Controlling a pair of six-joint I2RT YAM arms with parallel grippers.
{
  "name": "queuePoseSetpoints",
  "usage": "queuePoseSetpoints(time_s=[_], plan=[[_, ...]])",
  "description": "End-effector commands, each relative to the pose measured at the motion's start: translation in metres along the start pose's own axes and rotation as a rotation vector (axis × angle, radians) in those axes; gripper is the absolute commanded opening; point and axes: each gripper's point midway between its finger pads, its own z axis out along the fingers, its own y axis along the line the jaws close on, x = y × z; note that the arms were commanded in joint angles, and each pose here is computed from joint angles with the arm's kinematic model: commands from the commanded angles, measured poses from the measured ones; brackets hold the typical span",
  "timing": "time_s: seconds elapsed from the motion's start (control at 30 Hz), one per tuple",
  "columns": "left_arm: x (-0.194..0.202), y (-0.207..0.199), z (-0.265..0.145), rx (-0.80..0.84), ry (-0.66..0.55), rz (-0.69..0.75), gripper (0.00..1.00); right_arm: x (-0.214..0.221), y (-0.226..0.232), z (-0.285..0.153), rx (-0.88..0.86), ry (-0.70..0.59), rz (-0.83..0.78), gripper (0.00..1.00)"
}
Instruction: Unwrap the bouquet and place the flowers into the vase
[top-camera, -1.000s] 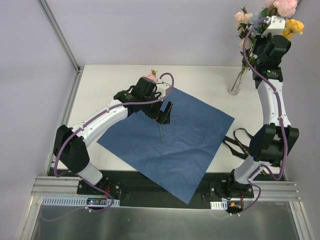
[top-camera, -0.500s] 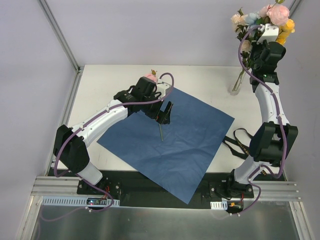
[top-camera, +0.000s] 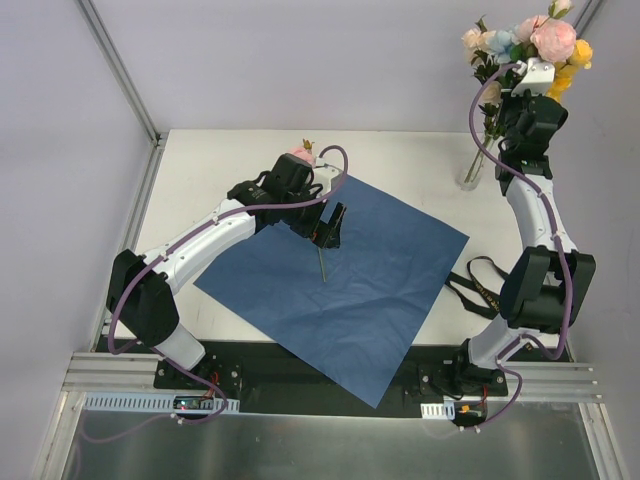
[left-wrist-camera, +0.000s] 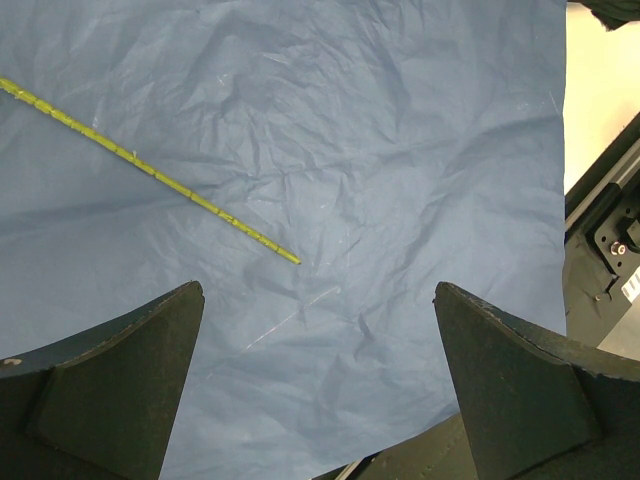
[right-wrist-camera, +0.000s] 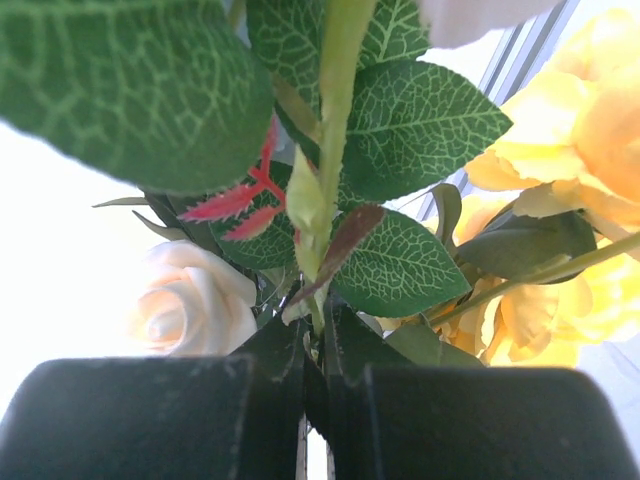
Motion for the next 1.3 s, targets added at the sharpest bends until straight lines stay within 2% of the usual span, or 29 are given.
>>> queuePoseSetpoints(time_s=[0.0, 0.2, 0.43, 0.9, 1.2, 1.27], plan=[[-0.002, -0.005, -0.003, 0.035, -0.015, 0.005, 1.00, 0.071, 0.015, -0.016, -0.072, 0.227, 0.008, 0.00], [-0.003, -0.007, -0.002, 0.051, -0.015, 0.000, 0.99, 0.015, 0.012, -0.015, -0.105, 0.118, -0.015, 0.00], [-0.003, -0.010, -0.003, 0.062, -0.016, 0.001, 0.99, -0.019, 0.003, -0.014, -0.075, 0.063, 0.021, 0.00], [-0.004, -0.011, -0.004, 0.065, -0.020, 0.003, 0.99, -0.055, -0.016, 0.001, -0.035, 0.020, 0.074, 0.00], [-0.004, -0.011, -0.004, 0.065, -0.020, 0.004, 0.99, -0.059, -0.020, 0.006, -0.051, 0.018, 0.042, 0.01], [-0.005, -0.011, -0.004, 0.072, -0.021, 0.001, 0.99, -0.049, -0.014, 0.007, -0.082, 0.035, 0.030, 0.00]])
